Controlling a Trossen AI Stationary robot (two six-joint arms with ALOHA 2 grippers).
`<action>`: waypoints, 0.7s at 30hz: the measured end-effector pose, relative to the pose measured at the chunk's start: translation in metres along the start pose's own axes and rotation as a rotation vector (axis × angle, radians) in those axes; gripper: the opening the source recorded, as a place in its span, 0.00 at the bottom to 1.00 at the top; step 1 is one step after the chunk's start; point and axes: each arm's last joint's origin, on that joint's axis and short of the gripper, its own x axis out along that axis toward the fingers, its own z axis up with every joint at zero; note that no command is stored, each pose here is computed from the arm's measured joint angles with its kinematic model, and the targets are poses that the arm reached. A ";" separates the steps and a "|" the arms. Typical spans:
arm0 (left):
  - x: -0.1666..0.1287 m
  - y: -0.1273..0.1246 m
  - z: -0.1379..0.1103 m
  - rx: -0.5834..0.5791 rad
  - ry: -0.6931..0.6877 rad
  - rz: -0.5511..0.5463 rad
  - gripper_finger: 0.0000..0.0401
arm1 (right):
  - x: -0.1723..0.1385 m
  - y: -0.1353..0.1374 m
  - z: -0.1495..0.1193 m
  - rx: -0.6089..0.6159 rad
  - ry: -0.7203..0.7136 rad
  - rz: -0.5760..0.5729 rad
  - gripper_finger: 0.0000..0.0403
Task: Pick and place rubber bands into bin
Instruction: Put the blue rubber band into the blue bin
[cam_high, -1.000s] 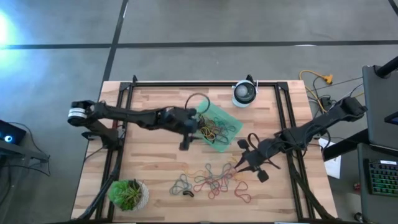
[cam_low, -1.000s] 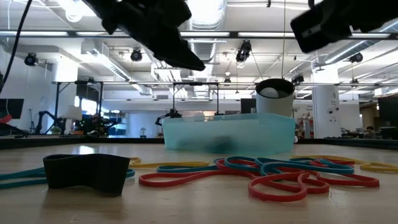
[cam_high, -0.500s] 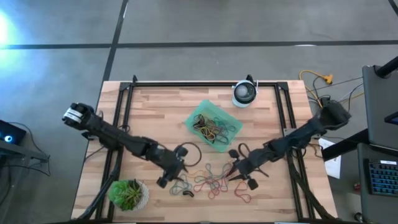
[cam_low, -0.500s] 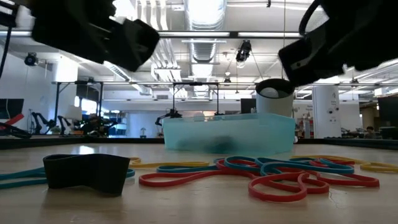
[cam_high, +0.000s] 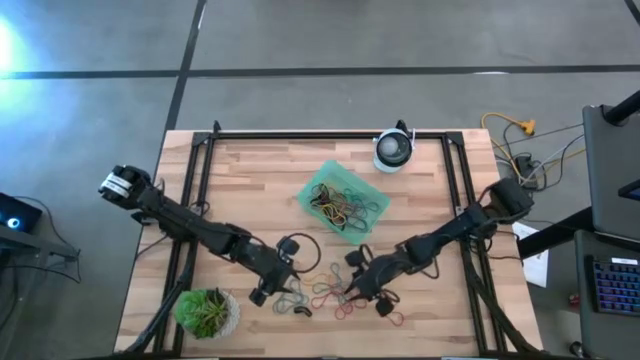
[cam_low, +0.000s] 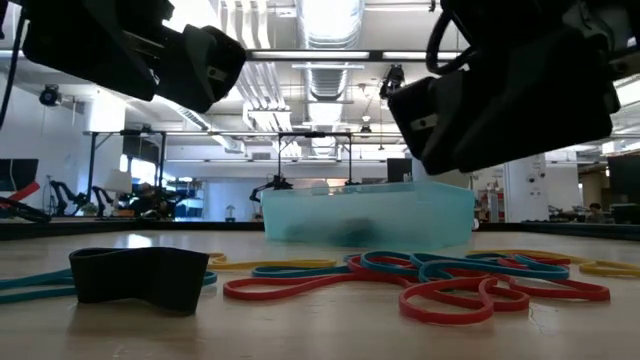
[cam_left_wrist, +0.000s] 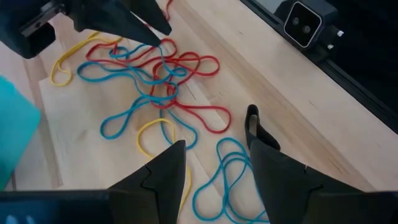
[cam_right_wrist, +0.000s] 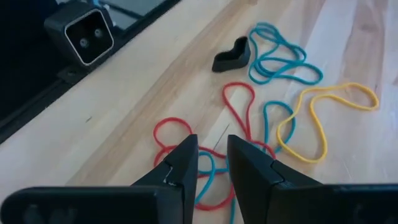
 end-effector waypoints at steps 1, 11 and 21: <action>0.000 0.000 0.000 0.000 0.000 0.000 0.41 | 0.002 0.000 0.002 0.005 0.007 0.000 0.20; 0.000 0.000 0.000 0.000 0.000 -0.001 0.41 | 0.012 0.001 0.000 0.080 0.125 -0.003 0.20; 0.000 0.000 0.001 0.001 -0.010 -0.002 0.41 | 0.022 0.004 -0.003 0.084 0.166 -0.024 0.20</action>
